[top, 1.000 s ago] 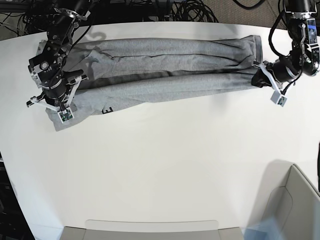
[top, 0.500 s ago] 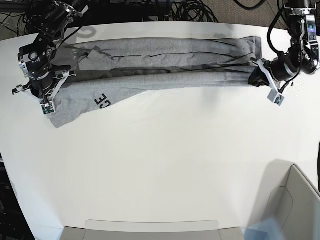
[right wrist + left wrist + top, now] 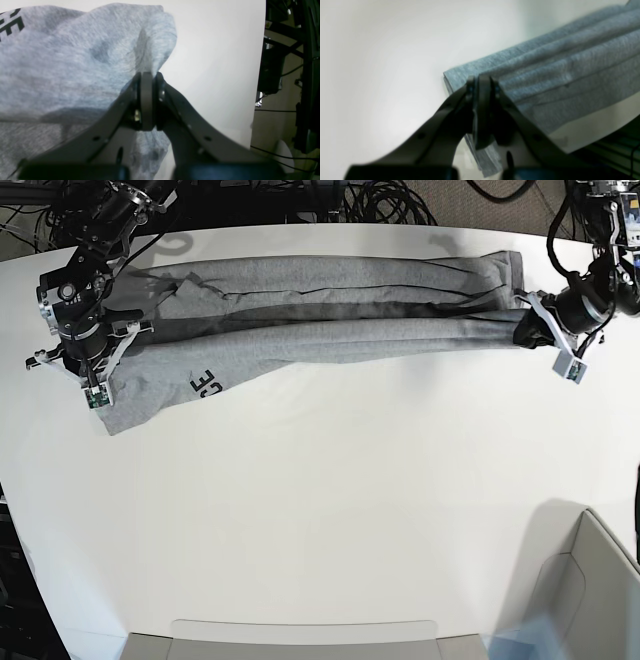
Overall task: Fold the T-shirt properly
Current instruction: 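Fold the hem up over the body toward the collar with both grippers, then regrasp the folded strip's end with the left gripper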
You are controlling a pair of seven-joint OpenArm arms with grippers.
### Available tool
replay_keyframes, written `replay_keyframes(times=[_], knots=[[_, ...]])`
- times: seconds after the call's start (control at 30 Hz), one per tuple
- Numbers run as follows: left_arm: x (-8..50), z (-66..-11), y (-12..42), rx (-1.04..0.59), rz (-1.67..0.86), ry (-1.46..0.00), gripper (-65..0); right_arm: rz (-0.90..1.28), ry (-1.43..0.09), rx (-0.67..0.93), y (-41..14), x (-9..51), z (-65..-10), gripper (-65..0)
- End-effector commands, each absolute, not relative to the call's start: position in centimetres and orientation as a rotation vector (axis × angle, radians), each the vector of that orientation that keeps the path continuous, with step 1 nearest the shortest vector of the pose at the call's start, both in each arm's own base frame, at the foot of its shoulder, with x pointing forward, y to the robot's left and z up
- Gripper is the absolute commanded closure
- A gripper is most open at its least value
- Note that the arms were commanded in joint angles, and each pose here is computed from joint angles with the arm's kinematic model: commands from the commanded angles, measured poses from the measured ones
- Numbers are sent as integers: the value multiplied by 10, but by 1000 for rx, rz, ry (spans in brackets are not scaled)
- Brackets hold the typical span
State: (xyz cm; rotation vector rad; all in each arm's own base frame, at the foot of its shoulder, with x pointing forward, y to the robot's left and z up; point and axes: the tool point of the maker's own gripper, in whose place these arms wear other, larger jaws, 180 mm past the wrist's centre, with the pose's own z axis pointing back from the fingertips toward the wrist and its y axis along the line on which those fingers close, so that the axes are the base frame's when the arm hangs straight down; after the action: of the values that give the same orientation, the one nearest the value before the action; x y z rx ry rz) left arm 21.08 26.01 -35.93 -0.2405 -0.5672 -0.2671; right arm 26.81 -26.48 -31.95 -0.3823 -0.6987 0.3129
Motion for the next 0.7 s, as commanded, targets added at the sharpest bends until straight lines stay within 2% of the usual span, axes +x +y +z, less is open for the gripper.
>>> replay_keyframes(times=[0.0, 0.37, 0.4, 0.57, 0.6, 0.67], knots=[[210, -354, 266, -217, -281, -573, 0, 334, -709, -411, -269, 269, -311, 0], [181, -376, 254, -262, -245, -501, 0, 343, -659, -396, -268, 253, -326, 0], [181, -376, 252, -267, -240, -503, -15, 346, -654, -394, -267, 252, -328, 0], [182, -375, 252, -271, -234, -517, -249, 353, -651, -394, -267, 252, -328, 0], [183, -374, 252, -274, -232, -521, -284, 353, -651, -393, -266, 251, -328, 0], [185, -373, 251, -275, -235, -528, -310, 353, -651, -393, -266, 251, -328, 0]])
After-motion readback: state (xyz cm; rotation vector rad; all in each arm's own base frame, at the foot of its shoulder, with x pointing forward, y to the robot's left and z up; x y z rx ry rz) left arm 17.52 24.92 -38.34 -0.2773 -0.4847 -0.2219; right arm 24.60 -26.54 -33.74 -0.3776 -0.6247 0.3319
